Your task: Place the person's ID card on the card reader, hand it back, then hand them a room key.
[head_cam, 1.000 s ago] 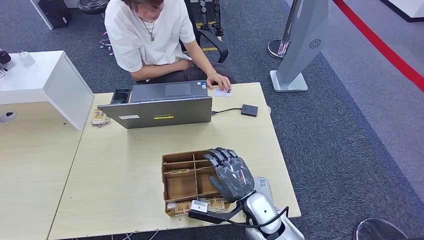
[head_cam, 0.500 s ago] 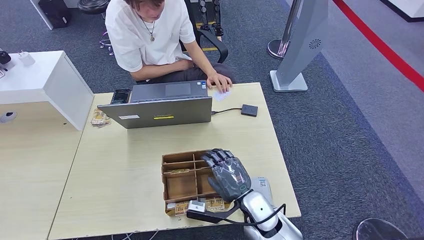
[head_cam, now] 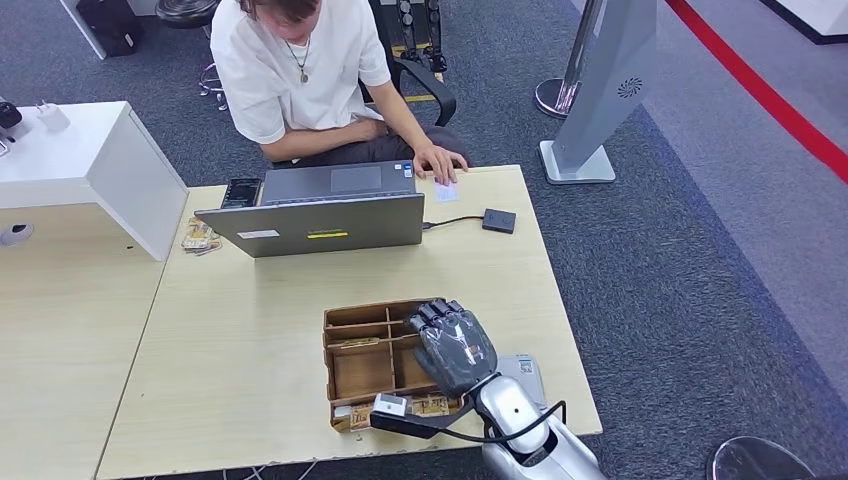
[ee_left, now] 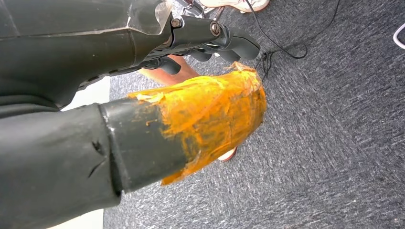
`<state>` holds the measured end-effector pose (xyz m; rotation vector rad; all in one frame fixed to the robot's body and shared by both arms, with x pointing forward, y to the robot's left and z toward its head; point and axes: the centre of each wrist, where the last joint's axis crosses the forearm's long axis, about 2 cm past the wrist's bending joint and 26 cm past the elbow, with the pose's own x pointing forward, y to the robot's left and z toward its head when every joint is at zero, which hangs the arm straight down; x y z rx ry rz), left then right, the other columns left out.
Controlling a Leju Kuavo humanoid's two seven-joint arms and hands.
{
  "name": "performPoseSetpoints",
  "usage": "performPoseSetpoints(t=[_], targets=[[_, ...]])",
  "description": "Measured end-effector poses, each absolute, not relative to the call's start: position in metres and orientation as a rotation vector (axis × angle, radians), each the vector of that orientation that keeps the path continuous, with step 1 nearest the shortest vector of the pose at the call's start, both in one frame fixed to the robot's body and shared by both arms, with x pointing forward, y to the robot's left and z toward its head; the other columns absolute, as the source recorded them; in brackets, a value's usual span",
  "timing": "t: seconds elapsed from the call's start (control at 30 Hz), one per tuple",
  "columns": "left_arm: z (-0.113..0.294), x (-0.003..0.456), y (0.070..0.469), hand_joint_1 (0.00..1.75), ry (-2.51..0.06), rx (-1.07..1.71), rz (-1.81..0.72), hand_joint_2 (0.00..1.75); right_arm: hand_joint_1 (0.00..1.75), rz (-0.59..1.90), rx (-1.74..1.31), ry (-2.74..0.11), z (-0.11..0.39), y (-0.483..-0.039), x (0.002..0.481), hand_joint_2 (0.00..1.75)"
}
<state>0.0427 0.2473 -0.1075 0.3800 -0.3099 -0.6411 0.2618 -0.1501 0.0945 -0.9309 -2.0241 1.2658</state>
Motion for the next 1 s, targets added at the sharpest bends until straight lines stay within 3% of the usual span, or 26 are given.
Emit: performPoseSetpoints(t=[0.23, 1.0], targets=[[-0.1075, 0.0427, 0.2473, 0.00, -0.310, 0.380, -0.641, 0.00, 1.37, 1.256, -0.941, -2.027, 0.0952, -0.1497, 0.2651, 1.75], [-0.1075, 0.0426, 0.2473, 0.00, -0.310, 0.380, -0.641, 0.00, 1.55, 1.245, -0.961, -2.049, 0.0971, -0.1490, 0.2659, 1.75]])
